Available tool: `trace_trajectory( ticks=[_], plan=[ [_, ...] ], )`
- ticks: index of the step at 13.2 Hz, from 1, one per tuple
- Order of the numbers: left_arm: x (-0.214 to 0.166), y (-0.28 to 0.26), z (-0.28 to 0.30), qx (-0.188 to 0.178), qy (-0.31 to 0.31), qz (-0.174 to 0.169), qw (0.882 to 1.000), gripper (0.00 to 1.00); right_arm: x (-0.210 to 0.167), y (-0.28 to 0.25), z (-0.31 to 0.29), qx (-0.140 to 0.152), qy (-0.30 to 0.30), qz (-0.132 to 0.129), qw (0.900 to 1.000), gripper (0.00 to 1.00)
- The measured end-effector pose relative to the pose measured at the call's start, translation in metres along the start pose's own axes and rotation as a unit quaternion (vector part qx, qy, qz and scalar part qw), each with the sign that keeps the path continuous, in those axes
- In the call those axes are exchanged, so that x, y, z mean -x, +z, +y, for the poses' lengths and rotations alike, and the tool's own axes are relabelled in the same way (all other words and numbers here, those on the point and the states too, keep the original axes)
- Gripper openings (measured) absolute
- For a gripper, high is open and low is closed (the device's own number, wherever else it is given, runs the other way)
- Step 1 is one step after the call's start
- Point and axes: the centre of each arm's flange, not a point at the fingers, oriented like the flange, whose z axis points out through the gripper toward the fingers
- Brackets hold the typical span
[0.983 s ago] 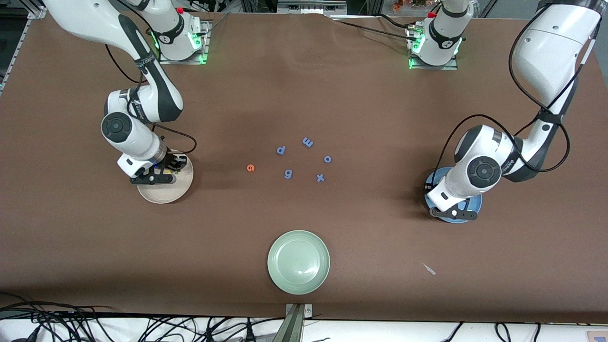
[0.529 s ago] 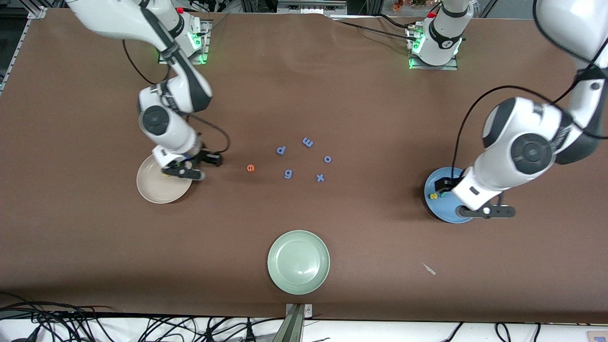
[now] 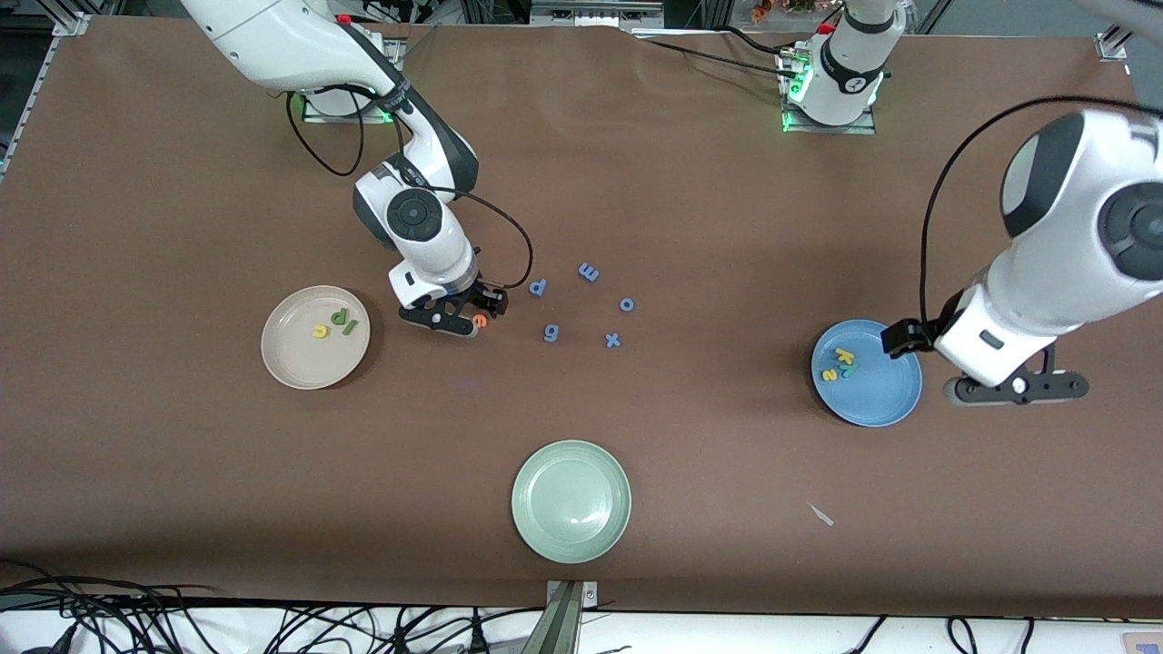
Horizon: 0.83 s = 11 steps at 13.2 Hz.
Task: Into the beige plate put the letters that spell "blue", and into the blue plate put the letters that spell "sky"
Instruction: 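Return the left arm to rest while the right gripper grasps the orange e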
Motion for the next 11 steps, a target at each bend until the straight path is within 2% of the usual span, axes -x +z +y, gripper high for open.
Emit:
trace_trajectory(
  ticks=[3,6,7,8,10,11],
  plan=[
    [0.023,-0.053,-0.027,0.047,-0.036,0.013,0.998,1.00,0.002,0.016,-0.001,-0.012,-0.007,0.004,1.000,0.74],
    [0.057,-0.072,-0.043,0.038,0.002,0.023,0.999,1.00,0.003,0.019,-0.002,-0.011,-0.021,0.011,1.000,0.73],
    [0.071,-0.071,-0.042,0.033,0.007,0.025,0.999,1.00,0.004,0.019,-0.002,-0.006,-0.034,0.018,0.999,0.67],
    [0.082,-0.069,-0.042,0.030,0.007,0.026,0.999,1.00,0.005,0.020,-0.002,-0.003,-0.045,0.023,0.999,0.67],
    [0.096,-0.064,-0.047,0.026,0.005,0.023,0.999,1.00,0.005,0.020,-0.002,0.000,-0.052,0.026,0.998,0.48],
    [0.099,-0.063,-0.050,0.025,0.004,0.019,0.999,1.00,0.005,0.020,-0.002,0.000,-0.053,0.027,0.998,0.48]
  ],
)
